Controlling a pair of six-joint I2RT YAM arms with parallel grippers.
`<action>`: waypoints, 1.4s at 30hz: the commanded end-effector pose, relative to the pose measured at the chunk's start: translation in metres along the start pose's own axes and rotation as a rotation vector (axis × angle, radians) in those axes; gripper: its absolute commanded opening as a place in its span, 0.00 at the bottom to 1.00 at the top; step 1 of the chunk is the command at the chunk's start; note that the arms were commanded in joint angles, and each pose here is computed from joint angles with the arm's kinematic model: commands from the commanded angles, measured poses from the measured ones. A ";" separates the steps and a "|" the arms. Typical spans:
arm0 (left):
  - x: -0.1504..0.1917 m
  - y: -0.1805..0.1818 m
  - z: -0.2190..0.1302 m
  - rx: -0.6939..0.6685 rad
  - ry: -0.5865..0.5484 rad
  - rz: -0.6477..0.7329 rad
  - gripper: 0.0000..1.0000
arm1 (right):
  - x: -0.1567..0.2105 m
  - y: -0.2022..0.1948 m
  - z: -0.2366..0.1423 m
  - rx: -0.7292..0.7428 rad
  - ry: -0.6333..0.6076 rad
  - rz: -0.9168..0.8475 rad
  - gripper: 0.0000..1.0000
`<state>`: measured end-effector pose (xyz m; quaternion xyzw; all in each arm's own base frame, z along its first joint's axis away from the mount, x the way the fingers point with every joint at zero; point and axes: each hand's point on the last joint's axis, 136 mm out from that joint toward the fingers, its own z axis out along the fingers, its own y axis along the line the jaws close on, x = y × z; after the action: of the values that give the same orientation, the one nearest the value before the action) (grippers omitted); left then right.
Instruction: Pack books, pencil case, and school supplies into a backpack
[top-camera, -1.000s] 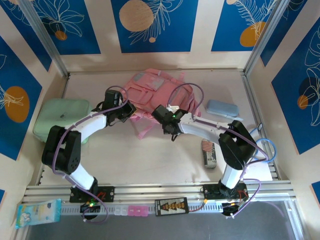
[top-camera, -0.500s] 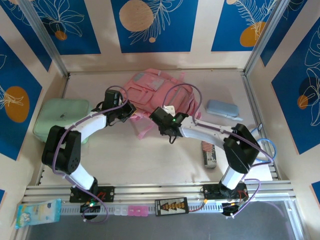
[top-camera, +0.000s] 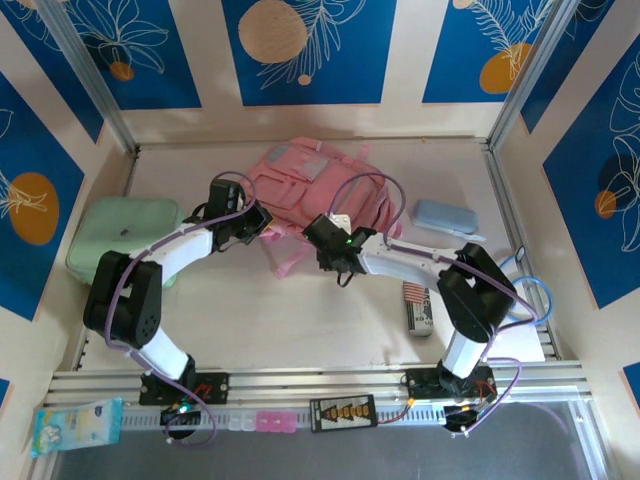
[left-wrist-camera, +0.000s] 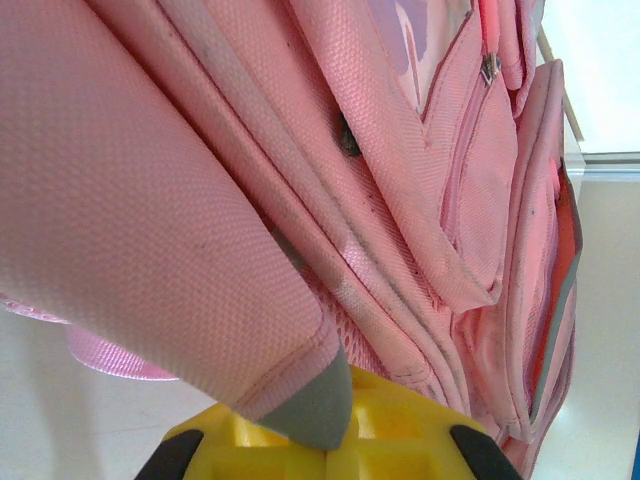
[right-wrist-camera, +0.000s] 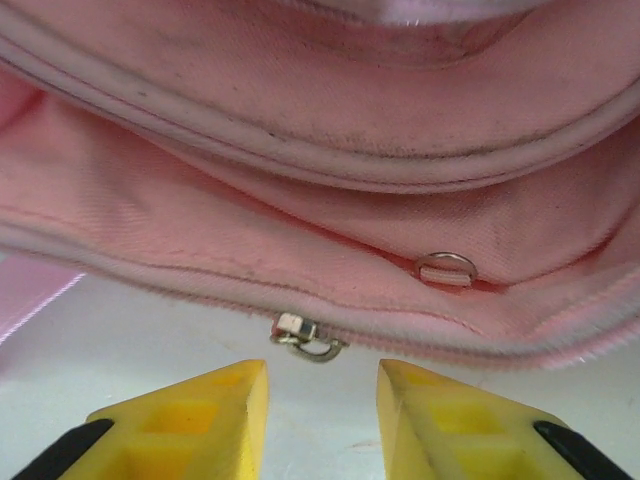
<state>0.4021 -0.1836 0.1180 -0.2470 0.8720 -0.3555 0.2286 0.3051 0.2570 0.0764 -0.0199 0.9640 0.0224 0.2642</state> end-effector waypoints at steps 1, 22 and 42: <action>-0.008 -0.030 -0.006 0.105 -0.004 0.034 0.00 | -0.018 0.005 0.003 0.010 -0.041 0.033 0.32; -0.018 -0.015 -0.009 0.029 -0.039 0.073 0.00 | 0.009 -0.082 -0.004 0.213 0.000 0.144 0.10; -0.018 -0.017 -0.007 0.039 -0.024 0.075 0.00 | -0.006 -0.051 -0.027 0.041 -0.065 0.034 0.34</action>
<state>0.4017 -0.1761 0.1145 -0.2325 0.8807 -0.3436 0.2285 0.3016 0.1987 0.0869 0.0178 0.9603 -0.0088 0.2782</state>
